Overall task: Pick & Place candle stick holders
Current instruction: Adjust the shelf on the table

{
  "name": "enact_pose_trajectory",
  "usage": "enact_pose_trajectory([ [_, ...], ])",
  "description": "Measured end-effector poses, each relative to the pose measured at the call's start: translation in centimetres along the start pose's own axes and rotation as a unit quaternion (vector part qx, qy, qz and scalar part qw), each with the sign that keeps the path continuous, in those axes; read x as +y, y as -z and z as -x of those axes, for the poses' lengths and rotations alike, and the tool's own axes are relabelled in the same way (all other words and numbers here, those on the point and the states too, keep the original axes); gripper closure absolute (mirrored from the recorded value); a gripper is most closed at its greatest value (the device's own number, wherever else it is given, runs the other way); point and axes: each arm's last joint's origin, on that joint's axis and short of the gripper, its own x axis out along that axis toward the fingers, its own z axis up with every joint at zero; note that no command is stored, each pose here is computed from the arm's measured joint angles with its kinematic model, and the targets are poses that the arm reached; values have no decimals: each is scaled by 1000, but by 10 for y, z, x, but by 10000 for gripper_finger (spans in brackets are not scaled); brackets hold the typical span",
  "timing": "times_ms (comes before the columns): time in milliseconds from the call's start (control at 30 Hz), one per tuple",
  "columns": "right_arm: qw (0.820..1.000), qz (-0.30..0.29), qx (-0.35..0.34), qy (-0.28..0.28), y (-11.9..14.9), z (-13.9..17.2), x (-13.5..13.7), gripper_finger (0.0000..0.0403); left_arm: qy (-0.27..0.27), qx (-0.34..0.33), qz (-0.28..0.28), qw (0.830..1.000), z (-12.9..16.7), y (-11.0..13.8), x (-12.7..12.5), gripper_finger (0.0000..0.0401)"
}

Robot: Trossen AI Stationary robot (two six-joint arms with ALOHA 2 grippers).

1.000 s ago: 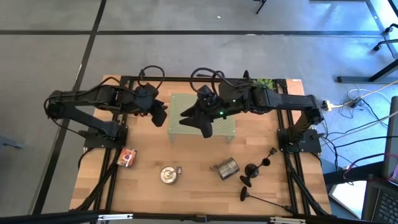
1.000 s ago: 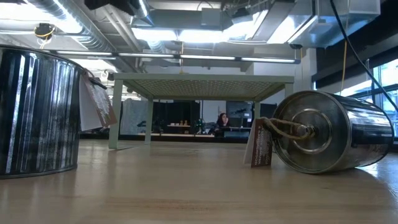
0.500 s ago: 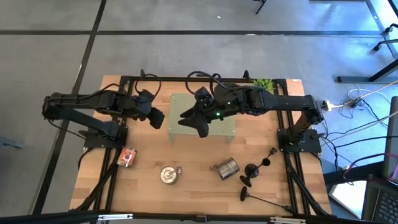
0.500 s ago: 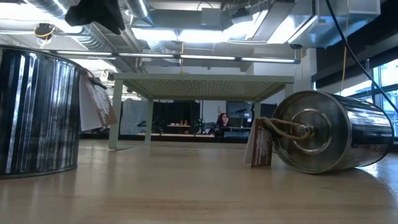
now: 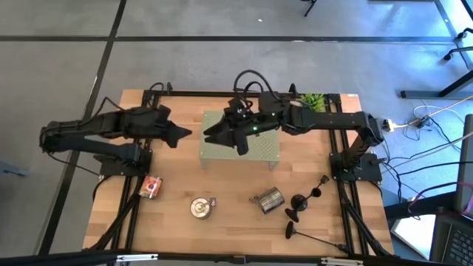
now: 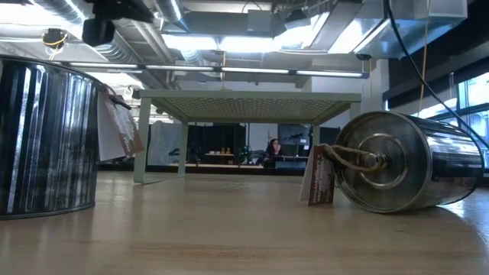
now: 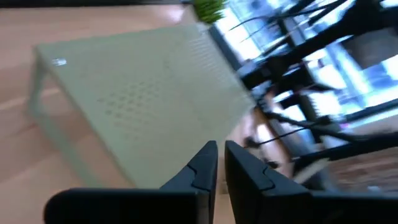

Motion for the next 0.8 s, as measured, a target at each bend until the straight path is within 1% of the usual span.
enact_pose_trajectory([
  [133,1000,-1,6,-1,-5,3,-8,202,43,0,14,999,4,3,9,383],
  [233,1000,-5,-4,-11,-7,4,-15,202,52,11,30,998,3,7,17,385],
  [333,999,-28,-27,-22,-5,4,-27,202,65,25,37,997,0,9,23,386],
  [400,997,-39,-47,-39,-2,2,-36,202,89,29,40,995,-3,11,26,386],
  [467,994,-70,-61,-55,5,0,-50,202,119,27,54,991,-7,11,27,386],
  [567,984,-113,-94,-102,13,-2,-67,202,176,17,77,981,-14,11,27,386],
  [667,966,-141,-140,-166,13,0,-75,202,231,0,86,969,-16,9,25,386],
  [733,957,-153,-155,-190,14,0,-80,202,248,-10,94,964,-17,9,26,386],
  [800,954,-157,-158,-198,15,-2,-84,202,252,-14,94,963,-18,9,26,386],
])
